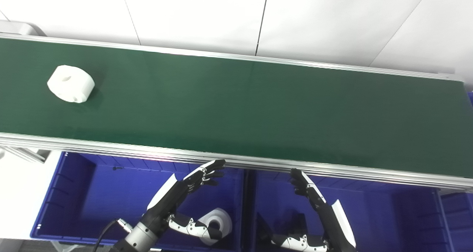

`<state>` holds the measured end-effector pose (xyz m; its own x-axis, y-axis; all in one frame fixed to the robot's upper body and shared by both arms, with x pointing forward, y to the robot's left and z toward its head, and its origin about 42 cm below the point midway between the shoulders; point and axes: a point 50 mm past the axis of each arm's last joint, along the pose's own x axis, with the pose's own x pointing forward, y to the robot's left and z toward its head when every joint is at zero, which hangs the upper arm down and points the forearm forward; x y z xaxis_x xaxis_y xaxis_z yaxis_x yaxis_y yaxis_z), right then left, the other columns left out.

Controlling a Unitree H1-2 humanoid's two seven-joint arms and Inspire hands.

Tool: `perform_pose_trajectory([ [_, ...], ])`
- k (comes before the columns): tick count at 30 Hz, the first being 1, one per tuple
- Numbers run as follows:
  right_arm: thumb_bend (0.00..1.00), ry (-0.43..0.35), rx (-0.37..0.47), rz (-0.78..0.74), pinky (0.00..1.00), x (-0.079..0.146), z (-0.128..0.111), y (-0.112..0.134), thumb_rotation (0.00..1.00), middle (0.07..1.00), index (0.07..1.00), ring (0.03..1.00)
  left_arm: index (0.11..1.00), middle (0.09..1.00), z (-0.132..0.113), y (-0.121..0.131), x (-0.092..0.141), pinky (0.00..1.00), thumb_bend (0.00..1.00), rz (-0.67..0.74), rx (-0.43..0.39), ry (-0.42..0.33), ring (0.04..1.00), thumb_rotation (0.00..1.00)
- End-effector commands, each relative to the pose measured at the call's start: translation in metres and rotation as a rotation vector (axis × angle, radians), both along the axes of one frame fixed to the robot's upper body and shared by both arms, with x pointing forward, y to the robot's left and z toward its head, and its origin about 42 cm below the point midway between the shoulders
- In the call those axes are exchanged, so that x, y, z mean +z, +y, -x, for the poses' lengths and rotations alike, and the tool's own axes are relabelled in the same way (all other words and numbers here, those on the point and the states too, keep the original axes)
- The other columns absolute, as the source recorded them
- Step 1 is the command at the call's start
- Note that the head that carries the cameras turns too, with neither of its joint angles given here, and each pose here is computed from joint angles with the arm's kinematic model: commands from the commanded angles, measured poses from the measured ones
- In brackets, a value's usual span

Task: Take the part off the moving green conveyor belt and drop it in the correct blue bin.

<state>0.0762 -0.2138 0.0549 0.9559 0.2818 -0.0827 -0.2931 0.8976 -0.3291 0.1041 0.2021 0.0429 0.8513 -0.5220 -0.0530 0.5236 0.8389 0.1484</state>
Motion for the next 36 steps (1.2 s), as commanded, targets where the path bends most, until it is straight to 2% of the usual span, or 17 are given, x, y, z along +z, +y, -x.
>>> perform_pose_trajectory([
  [1, 0.89, -0.059, 0.008, -0.014, 0.83, 0.009, -0.001, -0.001, 0.34, 0.906, 0.934, 0.879, 0.903, 0.911, -0.003, -0.002, 0.007, 0.79, 0.85, 0.015, 0.003, -0.061, 0.856, 0.25],
  [24, 0.88, -0.051, -0.007, -0.032, 0.83, 0.014, 0.000, 0.003, 0.31, 0.900, 0.925, 0.873, 0.896, 0.902, -0.002, 0.003, 0.011, 0.77, 0.87, 0.017, 0.009, -0.067, 0.851, 0.25],
  [31, 0.87, -0.034, -0.003, -0.043, 0.79, 0.006, 0.003, -0.008, 0.29, 0.911, 0.938, 0.868, 0.880, 0.892, -0.001, -0.007, 0.008, 0.75, 0.86, 0.043, 0.001, -0.058, 0.838, 0.21],
  [32, 0.87, -0.036, -0.004, -0.033, 0.82, 0.005, 0.002, -0.008, 0.33, 0.918, 0.949, 0.886, 0.873, 0.885, -0.002, -0.008, 0.007, 0.74, 0.87, 0.038, 0.002, -0.059, 0.831, 0.22],
  [36, 0.87, -0.032, -0.004, -0.031, 0.87, 0.002, 0.001, -0.006, 0.34, 0.929, 0.961, 0.910, 0.871, 0.883, -0.004, -0.009, 0.003, 0.73, 0.89, 0.023, 0.004, -0.056, 0.825, 0.21],
])
